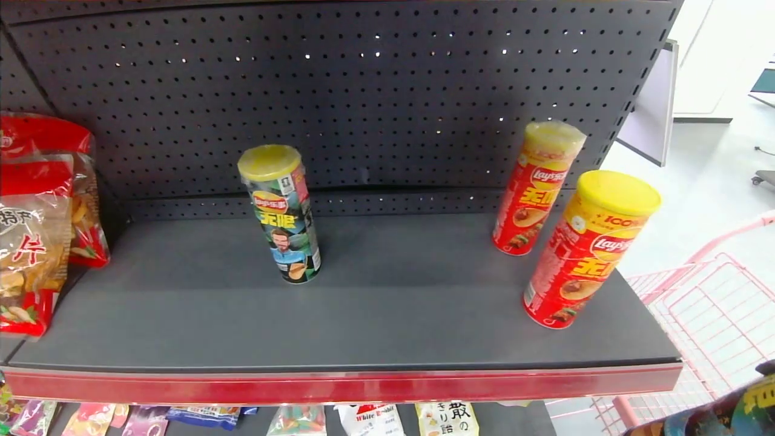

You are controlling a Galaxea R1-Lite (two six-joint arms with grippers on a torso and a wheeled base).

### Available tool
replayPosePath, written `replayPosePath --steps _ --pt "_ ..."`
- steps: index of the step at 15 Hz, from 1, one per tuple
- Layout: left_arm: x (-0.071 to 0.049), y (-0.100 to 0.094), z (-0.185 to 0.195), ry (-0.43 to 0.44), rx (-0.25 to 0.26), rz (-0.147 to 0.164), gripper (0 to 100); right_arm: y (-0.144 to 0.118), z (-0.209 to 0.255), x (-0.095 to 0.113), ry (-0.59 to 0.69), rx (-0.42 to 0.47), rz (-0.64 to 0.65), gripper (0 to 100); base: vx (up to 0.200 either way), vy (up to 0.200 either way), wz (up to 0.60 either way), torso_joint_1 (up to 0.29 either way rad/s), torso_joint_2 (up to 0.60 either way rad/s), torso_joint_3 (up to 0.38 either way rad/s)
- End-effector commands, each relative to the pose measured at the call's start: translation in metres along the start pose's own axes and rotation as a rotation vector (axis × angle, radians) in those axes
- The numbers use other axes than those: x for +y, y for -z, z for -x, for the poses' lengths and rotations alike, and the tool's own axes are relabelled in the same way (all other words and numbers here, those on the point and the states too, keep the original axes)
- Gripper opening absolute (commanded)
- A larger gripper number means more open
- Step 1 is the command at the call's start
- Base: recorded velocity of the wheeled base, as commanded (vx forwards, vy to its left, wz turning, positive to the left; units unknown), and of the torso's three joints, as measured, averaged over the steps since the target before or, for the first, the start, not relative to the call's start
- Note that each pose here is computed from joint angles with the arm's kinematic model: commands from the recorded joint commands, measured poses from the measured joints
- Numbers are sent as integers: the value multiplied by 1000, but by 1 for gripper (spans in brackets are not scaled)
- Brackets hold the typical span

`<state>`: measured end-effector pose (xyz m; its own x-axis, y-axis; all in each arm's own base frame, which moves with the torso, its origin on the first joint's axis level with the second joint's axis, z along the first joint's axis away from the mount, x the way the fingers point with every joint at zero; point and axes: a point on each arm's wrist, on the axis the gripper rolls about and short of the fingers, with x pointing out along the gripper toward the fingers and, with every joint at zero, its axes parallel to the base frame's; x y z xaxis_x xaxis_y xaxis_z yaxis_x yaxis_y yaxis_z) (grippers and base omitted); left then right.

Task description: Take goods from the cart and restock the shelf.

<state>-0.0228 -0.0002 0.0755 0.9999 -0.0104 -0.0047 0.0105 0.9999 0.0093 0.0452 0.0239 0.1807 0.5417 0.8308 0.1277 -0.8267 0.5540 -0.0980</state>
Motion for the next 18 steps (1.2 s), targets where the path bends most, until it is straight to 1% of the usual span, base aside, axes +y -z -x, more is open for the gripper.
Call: replayPosePath --steps 1,8,14,15,18 --pt "0 0 0 0 0 0 100 1 0 0 -1 4 -4 0 0 200 0 2 2 2" --pt "0 0 0 0 0 0 100 7 1 1 0 16 -19 0 0 200 0 3 0 0" --pt "0 0 0 0 0 -3 100 14 5 4 22 26 -26 0 0 0 0 0 0 0" --pt "0 0 0 -1 0 -8 100 14 6 4 31 23 -22 0 0 0 0 0 0 0" --pt "0 0 0 3 0 -11 100 17 12 11 33 9 -7 0 0 0 0 0 0 0"
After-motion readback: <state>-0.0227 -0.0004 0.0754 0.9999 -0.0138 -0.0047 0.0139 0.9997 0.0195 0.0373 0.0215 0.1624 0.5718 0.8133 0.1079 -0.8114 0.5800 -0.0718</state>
